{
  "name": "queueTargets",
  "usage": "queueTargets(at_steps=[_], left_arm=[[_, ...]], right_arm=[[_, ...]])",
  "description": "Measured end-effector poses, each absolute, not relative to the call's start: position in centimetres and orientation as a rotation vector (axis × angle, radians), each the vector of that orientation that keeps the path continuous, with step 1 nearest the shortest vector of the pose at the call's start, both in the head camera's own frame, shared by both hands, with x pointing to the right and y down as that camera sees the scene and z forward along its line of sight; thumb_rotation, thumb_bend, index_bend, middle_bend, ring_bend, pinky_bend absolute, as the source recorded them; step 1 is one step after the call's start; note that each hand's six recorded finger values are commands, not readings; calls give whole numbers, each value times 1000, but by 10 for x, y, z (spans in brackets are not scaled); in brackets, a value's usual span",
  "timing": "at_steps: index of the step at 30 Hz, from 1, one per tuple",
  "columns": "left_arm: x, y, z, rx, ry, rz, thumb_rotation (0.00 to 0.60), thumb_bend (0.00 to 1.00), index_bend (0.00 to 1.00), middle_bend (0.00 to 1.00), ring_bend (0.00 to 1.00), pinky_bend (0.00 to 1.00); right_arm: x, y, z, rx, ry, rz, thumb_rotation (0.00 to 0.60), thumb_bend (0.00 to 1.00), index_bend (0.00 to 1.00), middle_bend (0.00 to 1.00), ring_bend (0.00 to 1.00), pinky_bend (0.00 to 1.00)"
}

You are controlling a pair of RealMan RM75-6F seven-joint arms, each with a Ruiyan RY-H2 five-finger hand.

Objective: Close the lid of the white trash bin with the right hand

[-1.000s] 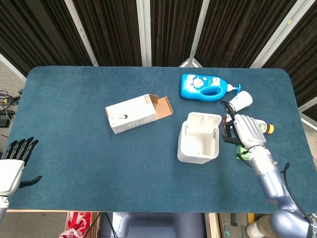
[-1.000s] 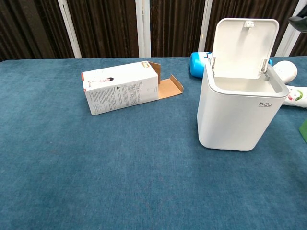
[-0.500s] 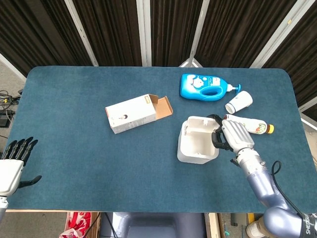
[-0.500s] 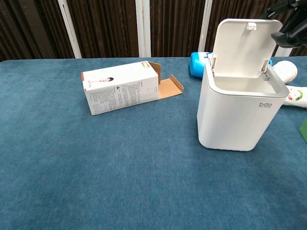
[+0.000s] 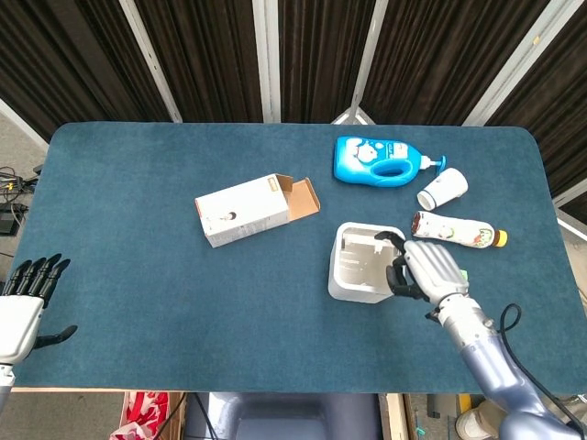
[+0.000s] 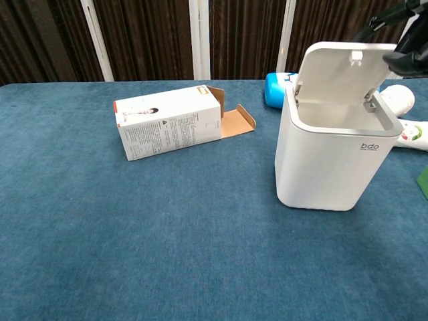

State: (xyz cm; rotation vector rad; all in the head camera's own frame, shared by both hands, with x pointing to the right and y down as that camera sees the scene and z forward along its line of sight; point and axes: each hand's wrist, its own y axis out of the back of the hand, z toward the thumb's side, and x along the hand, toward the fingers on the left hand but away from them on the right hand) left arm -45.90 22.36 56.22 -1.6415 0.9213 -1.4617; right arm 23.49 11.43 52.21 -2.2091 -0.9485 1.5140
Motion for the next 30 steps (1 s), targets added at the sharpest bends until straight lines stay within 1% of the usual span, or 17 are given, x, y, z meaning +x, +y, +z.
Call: queueTargets(at_steps=[12,14,18,24,30], left_arm=[[-459,224,562,-1642,922,-1462,600,0,0,0,0,0],[-459,224,562,-1643,922,-1462,600,0,0,0,0,0],[-459,224,562,-1644,920,-1462,600,0,0,0,0,0],[-459,224,563,-1644,919,-1462,600,0,0,0,0,0],[-459,224,563,-1644,918,-1465,600,0,0,0,0,0]], right_arm=[[229,143,536,-2289,-804,1521,600,650,222,805,868,832],[228,147,539,-2294,-792,1522,600,650,207,805,868,832],[225,154,543,-2305,-770,1523,600,650,137,805,867,832],[223,160,548,-2306,-758,1525,600,650,108,806,868,832],[224,165,553,-2295,-745,1551,600,650,107,806,867,832]])
